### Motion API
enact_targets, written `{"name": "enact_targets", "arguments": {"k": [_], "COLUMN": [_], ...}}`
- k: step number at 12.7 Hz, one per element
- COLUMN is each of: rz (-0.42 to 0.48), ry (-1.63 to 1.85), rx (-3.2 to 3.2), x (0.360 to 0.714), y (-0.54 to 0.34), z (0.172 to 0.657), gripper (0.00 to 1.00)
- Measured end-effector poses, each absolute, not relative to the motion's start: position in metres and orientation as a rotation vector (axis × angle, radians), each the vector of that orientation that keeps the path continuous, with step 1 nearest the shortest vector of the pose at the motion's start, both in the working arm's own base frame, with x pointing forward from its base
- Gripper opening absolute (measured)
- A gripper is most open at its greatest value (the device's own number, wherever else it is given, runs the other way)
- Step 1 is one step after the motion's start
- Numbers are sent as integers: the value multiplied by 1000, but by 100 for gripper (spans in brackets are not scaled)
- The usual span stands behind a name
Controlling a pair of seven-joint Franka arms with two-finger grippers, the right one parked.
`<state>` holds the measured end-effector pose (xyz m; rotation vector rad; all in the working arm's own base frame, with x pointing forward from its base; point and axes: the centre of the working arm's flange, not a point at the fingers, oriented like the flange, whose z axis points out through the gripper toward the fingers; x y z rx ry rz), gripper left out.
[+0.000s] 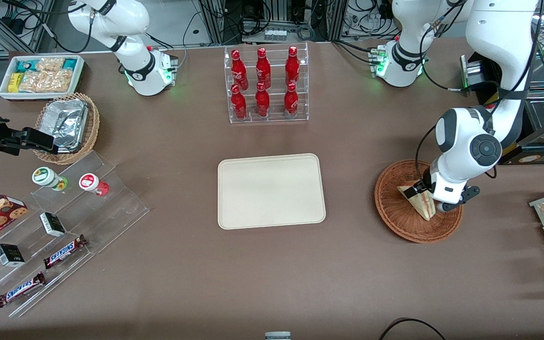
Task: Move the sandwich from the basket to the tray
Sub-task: 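Close the left gripper on the sandwich and lift it from the basket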
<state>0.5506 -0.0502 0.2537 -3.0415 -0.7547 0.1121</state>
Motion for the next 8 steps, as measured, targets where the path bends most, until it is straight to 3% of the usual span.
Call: {"name": "enact_targets", "arguments": {"k": [1,6,8], "rz": [113,123,118], "ry": [-759,-768,-769], "rx": [-3040,-3035,-3036], "x": [551,550,551], "y": [-50,-50,-50], "z": [252,247,249], "gripper": [96,39,32]}}
